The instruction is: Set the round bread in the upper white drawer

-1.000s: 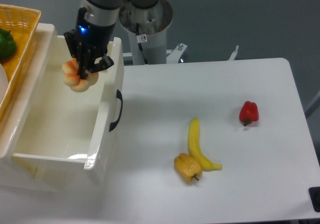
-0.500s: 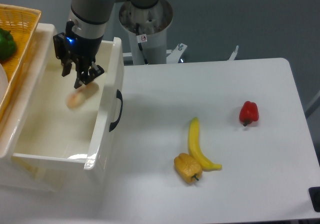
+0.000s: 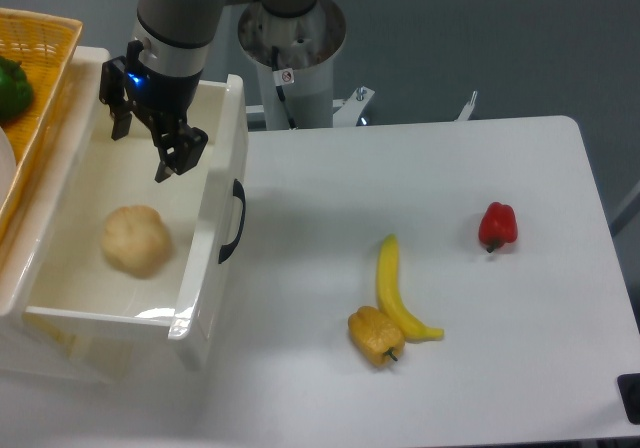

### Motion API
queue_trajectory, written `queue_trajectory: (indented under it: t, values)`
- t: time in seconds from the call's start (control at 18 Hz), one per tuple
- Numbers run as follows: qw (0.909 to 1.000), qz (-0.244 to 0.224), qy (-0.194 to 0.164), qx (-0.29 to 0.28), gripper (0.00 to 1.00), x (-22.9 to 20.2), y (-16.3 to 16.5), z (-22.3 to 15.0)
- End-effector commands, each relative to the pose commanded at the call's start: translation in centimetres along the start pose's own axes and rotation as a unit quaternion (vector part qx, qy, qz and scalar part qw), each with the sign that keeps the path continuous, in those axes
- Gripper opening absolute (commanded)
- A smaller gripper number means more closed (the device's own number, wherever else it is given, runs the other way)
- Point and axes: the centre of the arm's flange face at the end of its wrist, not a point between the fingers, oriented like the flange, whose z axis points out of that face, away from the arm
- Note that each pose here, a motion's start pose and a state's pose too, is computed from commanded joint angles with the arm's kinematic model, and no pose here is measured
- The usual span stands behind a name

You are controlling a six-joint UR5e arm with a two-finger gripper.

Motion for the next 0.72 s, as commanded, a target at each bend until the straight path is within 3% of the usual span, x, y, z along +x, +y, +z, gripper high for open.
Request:
queue_trajectory:
  t: [0.5,0.72]
  values:
    - [0.9924,-0.033,-0.090,-0.077,1.00,-5.6,4.9,-3.0]
    - [0.9780,-0.005,-0.127,-0.165,1.00,-7.0,7.2,-2.5]
